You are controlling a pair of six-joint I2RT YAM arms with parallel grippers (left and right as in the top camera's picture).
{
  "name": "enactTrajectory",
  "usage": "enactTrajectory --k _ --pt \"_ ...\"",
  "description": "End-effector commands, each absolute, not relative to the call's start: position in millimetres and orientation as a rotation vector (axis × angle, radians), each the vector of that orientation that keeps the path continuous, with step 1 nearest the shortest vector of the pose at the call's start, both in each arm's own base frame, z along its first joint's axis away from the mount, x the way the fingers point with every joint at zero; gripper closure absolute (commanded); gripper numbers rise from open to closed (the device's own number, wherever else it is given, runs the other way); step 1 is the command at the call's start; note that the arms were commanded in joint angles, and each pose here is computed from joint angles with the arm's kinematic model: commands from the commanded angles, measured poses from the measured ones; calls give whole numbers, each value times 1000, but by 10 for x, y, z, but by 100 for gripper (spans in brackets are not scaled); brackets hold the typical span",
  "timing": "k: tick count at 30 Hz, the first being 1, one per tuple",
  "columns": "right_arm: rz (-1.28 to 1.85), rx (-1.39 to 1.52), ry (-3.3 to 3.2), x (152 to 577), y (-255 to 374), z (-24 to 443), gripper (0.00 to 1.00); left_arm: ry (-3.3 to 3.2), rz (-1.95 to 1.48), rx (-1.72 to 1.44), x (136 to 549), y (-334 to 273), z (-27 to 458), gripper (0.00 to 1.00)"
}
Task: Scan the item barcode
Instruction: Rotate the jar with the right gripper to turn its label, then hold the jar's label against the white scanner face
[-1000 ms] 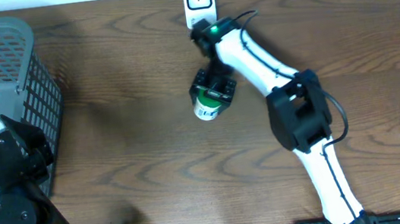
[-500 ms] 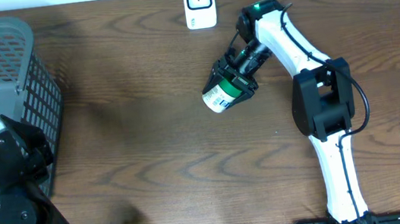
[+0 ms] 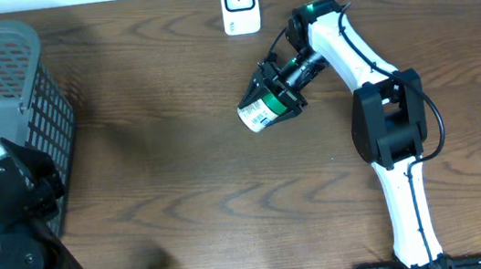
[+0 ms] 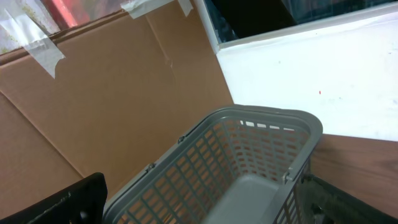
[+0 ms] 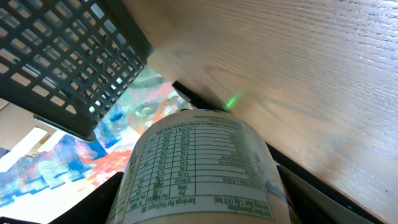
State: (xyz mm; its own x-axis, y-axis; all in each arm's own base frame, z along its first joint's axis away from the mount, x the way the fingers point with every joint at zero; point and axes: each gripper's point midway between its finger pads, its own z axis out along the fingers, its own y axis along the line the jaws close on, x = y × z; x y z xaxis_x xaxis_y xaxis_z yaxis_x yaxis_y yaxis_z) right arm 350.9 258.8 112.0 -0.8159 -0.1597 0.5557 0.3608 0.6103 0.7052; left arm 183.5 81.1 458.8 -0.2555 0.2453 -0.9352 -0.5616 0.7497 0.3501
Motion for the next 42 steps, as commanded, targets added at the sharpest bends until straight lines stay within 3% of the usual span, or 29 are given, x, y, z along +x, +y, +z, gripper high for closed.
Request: enactTrajectory --k 1,7,11,14,23,28,35,42 --pt "-1233 -147 -2215 3510 2658 1209 54 1656 779 -277 1808 837 4598 2" --pt "-1309 76 -2347 3640 2675 1082 51 1655 778 -277 1807 837 4598 2" --pt "-1223 207 -2536 3851 2637 819 55 1656 779 -277 1808 837 4598 2" --pt "-1147 232 -2693 4108 2624 646 58 1655 778 -277 1807 837 4598 2" --pt "-1111 388 -3096 4932 2633 551 55 1655 778 -277 1807 837 4598 2" --pt "-882 413 -3320 5239 2492 524 56 1655 778 -277 1807 837 4598 2" --pt "-775 504 -3393 5153 2566 877 56 1656 779 -277 1808 837 4598 2" --pt "-603 545 -3369 4659 2482 1417 56 1655 778 -277 1807 837 4598 2"
